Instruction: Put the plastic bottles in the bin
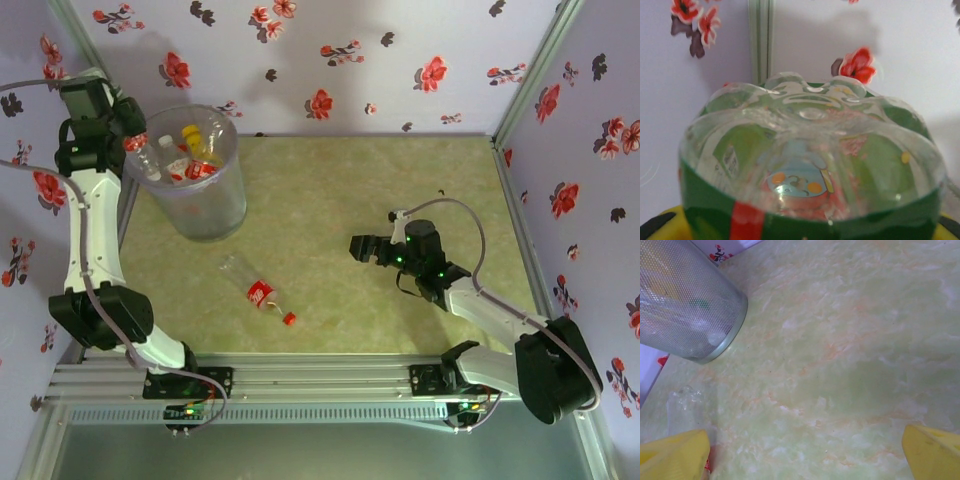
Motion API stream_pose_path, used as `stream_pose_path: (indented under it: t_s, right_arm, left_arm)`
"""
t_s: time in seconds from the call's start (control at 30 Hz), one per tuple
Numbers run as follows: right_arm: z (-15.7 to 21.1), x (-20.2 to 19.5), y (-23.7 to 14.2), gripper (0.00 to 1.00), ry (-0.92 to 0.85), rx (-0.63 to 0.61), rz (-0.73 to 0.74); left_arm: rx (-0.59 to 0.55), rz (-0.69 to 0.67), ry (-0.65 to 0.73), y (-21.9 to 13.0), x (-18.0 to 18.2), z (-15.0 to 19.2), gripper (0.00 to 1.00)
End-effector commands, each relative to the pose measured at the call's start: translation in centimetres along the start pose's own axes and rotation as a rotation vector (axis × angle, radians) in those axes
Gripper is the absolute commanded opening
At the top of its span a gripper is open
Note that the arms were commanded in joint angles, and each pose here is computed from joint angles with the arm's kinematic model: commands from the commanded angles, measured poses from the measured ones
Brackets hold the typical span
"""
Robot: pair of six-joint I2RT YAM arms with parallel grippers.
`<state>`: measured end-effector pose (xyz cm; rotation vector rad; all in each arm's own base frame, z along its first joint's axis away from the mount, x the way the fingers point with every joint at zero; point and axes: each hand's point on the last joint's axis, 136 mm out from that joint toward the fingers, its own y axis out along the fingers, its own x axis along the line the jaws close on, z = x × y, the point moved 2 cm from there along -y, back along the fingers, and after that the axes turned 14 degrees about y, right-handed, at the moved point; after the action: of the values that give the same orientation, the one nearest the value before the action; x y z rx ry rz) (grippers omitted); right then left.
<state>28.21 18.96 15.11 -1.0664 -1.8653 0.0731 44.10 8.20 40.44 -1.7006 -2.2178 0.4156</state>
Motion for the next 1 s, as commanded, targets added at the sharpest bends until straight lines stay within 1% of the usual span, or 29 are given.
stream_pose_path:
  t_s: [0.0, 0.13, 0.3, 0.4, 0.47, 0.5, 0.53, 0.63, 0.73, 0.8, 0.97]
  right_arm:
    - [-0.1, -0.2, -0.3, 0.99, -0.014, -0.010, 0.004]
    - [0.0, -0.4, -0.2, 0.99, -0.012, -0.010, 0.012]
    - [0.0, -0.6, -0.3, 0.99, -0.016, -0.011, 0.027]
    - [0.1, -0.8, -0.3, 0.99, -0.020, -0.010, 0.038]
    - [0.1, -0.9, -0.3, 0.99, -0.023, -0.007, 0.041]
    - [0.1, -0.9, -0.3, 0.99, -0.024, -0.006, 0.042]
    - [0.1, -0.9, -0.3, 0.99, -0.026, -0.008, 0.043]
    - [0.2, -1.1, -0.3, 0.99, -0.028, -0.005, 0.050]
    - [0.3, -1.2, -0.3, 0.99, -0.029, -0.003, 0.054]
    - [0.3, -1.3, -0.3, 0.99, -0.031, -0.002, 0.057]
    - [0.4, -1.2, -0.3, 0.99, -0.032, -0.001, 0.056]
  left_arm:
    - [0.113, -0.011, 0.052, 1.4, -0.3, 2.4, 0.22]
    - [0.193, 0.040, 0.052, 3.0, -1.5, 5.0, 0.24]
    - [0.271, 0.070, 0.012, 4.3, -2.3, 8.0, 0.26]
    - [0.306, 0.083, -0.010, 4.9, -2.6, 9.3, 0.30]
    - [0.323, 0.084, -0.018, 5.3, -2.7, 9.9, 0.34]
    - [0.330, 0.087, -0.022, 5.4, -2.8, 10.1, 0.37]
    - [0.336, 0.089, -0.025, 5.6, -2.9, 10.4, 0.43]
    - [0.334, 0.094, -0.031, 5.6, -3.0, 10.5, 0.73]
    - [0.321, 0.094, -0.035, 5.3, -2.9, 10.1, 0.91]
    - [0.307, 0.096, -0.036, 5.0, -2.9, 9.6, 0.98]
    - [0.263, 0.103, -0.035, 3.9, -3.0, 8.1, 1.00]
